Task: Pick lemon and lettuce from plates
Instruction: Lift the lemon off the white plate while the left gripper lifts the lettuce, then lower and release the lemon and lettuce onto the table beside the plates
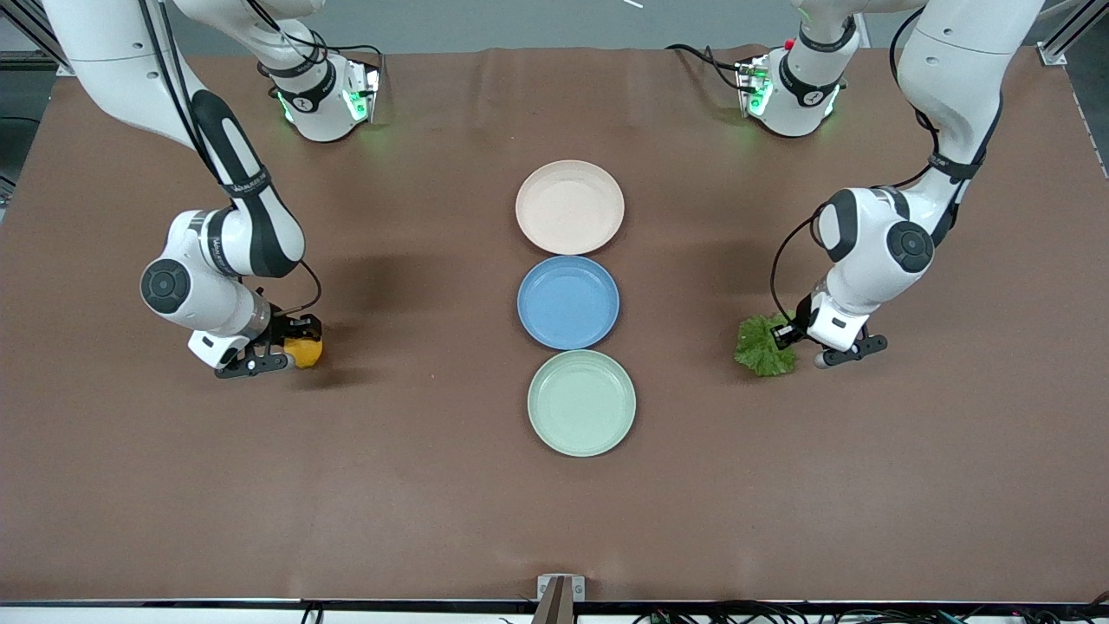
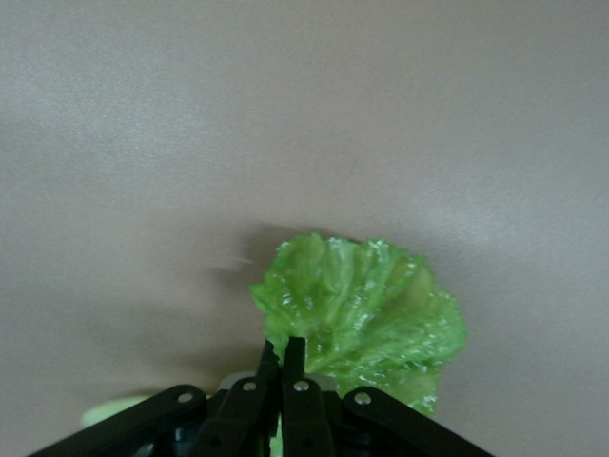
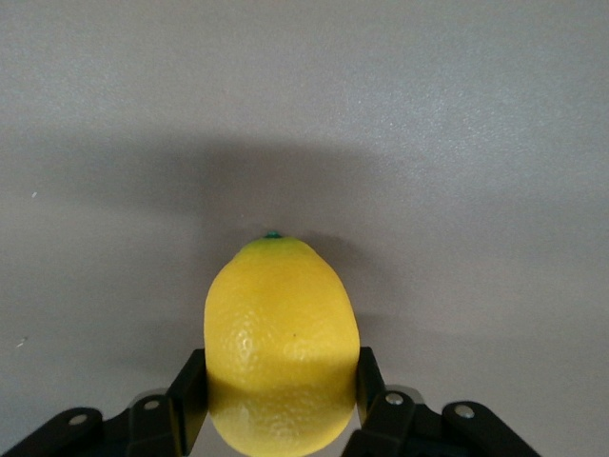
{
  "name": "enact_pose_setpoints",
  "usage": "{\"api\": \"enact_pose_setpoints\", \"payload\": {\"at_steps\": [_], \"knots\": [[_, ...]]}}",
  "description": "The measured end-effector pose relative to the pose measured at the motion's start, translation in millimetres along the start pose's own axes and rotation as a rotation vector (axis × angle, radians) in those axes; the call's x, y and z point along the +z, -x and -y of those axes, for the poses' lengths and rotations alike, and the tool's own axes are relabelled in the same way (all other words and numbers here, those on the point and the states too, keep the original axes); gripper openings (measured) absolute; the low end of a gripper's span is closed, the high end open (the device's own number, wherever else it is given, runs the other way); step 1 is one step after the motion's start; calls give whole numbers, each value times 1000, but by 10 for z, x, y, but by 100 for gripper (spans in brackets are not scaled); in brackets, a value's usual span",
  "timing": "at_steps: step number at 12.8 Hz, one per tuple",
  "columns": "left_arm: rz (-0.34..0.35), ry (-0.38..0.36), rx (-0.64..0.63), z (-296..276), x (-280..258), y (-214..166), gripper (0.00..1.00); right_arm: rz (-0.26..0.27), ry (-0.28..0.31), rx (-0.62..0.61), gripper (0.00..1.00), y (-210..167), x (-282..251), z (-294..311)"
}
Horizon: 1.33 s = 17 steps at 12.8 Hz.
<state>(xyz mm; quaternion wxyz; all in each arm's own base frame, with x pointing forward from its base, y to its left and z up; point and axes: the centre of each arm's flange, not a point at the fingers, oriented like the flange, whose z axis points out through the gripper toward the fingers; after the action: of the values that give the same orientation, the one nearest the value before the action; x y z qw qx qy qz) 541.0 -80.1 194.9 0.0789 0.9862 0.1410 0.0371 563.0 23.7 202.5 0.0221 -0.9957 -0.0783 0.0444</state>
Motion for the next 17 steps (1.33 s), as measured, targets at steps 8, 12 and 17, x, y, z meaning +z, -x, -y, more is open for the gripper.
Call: {"api": "enact_pose_setpoints", "payload": {"at_steps": [8, 12, 17], "knots": [[-60, 31, 41, -240, -633, -281, 84, 100, -37, -13, 100, -302, -764, 26], [27, -15, 114, -252, -1706, -505, 100, 144, -52, 17, 100, -415, -1971, -243], [100, -36, 192, 90, -3151, -507, 100, 139, 36, 4, 100, -421, -2984, -333]]}}
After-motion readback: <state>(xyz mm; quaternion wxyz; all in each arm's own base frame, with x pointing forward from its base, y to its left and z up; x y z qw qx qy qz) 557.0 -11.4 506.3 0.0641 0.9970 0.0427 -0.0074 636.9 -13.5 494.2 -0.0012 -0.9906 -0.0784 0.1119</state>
